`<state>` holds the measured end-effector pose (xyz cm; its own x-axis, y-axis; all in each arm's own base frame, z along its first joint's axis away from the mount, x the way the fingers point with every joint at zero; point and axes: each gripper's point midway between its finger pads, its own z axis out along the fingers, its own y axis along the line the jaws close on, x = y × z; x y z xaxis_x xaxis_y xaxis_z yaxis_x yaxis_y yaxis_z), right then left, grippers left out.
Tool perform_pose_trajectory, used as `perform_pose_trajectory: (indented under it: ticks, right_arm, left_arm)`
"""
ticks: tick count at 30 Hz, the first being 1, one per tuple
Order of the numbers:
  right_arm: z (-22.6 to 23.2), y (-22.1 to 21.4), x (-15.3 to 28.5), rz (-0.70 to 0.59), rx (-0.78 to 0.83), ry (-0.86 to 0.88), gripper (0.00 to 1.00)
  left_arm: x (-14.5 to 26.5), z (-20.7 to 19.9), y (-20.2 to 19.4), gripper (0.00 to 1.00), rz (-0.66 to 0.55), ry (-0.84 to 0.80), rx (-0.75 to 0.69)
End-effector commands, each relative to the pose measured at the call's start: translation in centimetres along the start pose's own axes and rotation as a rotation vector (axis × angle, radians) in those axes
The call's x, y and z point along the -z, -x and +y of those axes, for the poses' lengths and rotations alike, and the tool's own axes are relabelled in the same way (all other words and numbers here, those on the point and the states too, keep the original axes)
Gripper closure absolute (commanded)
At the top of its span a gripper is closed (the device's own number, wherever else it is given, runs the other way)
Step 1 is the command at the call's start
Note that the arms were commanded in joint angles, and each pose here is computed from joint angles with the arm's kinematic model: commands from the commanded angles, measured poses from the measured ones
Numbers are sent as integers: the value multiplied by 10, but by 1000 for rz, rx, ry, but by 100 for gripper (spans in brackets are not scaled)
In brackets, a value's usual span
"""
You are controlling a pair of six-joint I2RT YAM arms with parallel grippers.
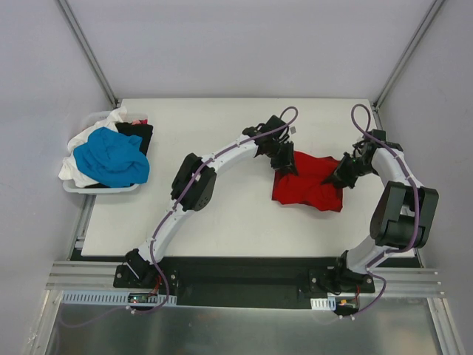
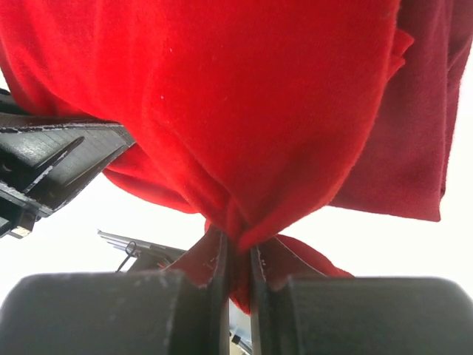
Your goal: Fold and stack the t-shirts
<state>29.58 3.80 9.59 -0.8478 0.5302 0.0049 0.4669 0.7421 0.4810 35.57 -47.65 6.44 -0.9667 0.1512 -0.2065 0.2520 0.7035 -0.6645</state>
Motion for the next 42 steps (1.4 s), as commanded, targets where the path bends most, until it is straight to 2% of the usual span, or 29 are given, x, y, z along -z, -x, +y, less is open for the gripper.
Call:
perform_pose_trajectory:
  ticks: [1,6,7,8,9,10,17,20,28,30,32,33,37,40,41,42]
  right_arm:
    - [-27,21,19,-76,-17,-133,99]
    - [-25,25,17,-72,-15,-131,99]
    - [-25,25,18,-73,-11,-130,97]
    - [-26,24,18,-74,-8,-136,85]
    - [-27,24,19,-79,-6,-142,28]
    - [-26,23,20,-83,13,-148,1]
    - [-28,15,25,-132,74,-238,0]
    - [-21,14,36,-166,69,-216,0]
    - [6,-31,1,-40,133,-194,0]
    - [12,-35,-4,-31,142,-193,5]
    - [23,-36,-7,-31,165,-184,17]
    - [26,-35,-9,-25,170,-185,20]
    - [48,-35,-10,-30,206,-165,22]
    - [60,-35,-16,-21,215,-161,47]
    - [61,-36,-18,-14,216,-164,73]
    - [61,-37,-20,-10,214,-170,86]
  left_arm:
    - [34,77,22,98,-61,230,65]
    - [36,78,29,97,-78,229,53]
    - [36,79,31,96,-80,230,55]
    - [37,79,31,90,-81,229,54]
    - [37,78,32,72,-83,228,52]
    - [38,78,32,2,-85,230,47]
    - [55,72,44,1,-139,249,10]
    - [70,59,49,1,-174,242,-9]
    - [81,37,51,1,-182,184,-12]
    - [86,32,48,1,-185,185,-25]
    - [99,23,52,1,-223,194,-67]
    - [102,15,52,1,-236,197,-92]
    - [127,-11,61,1,-314,187,-120]
    - [143,-20,57,1,-340,188,-121]
    - [150,-24,57,1,-350,184,-124]
    - [151,-24,53,1,-341,182,-128]
